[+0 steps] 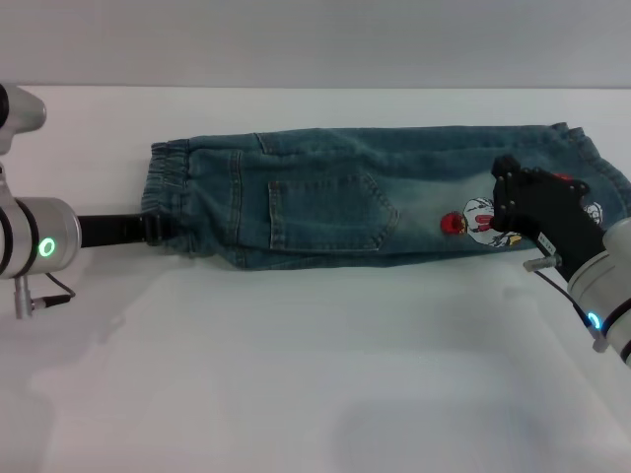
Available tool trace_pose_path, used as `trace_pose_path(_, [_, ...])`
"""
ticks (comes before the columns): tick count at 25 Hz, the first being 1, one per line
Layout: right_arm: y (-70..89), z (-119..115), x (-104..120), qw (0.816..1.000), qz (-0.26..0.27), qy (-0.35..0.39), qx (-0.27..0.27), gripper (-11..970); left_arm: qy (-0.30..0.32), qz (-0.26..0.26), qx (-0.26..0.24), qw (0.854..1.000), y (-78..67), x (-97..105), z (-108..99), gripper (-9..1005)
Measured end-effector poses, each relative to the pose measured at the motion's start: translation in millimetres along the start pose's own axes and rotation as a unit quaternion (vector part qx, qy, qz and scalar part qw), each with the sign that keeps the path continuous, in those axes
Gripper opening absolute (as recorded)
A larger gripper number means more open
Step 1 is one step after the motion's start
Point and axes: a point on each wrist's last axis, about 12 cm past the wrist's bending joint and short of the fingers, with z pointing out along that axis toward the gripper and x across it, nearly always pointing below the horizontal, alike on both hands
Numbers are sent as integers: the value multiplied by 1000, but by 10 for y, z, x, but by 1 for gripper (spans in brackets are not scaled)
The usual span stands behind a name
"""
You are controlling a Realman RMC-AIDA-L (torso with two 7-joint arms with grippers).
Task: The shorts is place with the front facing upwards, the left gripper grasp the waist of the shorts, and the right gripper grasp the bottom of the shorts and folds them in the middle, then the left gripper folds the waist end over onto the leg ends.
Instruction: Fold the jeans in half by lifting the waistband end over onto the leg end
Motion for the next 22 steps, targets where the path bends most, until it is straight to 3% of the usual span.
trace_pose_path(12, [-14,-1,1,1000,0,0,3,-1,-37,9,12,999,-79,-101,-185,212])
trace_pose_path(22, [20,43,4,1000,0,5,-4,0,-116,22,67,991,-267,-316,-561,127])
